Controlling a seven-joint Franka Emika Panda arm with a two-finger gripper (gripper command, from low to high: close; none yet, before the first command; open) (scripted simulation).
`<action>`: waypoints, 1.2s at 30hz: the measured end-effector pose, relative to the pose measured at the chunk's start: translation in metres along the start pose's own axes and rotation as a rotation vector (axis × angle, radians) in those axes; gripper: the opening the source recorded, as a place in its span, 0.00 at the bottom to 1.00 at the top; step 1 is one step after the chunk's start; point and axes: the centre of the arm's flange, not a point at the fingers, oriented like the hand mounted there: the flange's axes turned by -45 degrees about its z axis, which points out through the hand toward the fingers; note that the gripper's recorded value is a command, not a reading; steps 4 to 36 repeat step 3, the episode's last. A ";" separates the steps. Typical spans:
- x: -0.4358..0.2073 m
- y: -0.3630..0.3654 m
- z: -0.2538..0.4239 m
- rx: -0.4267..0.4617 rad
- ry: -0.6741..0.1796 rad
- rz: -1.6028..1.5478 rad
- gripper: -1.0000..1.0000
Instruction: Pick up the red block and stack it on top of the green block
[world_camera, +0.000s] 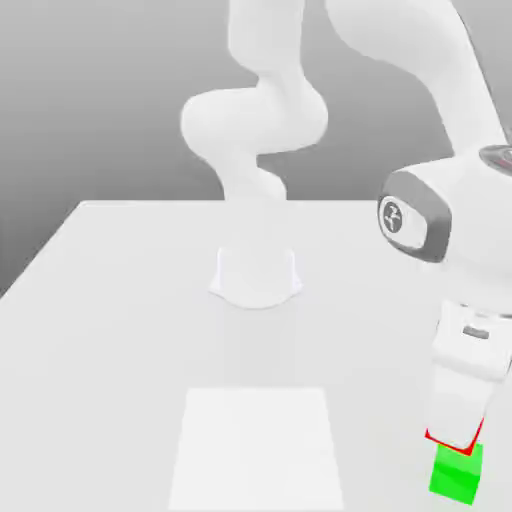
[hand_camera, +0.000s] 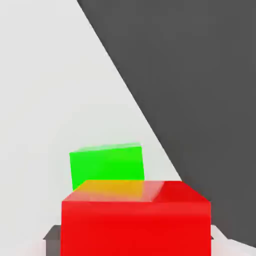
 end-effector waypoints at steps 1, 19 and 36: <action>0.000 0.000 0.000 0.000 0.000 0.000 1.00; 0.000 0.000 0.000 0.000 0.000 0.000 1.00; 0.000 0.000 0.000 0.000 0.000 0.000 1.00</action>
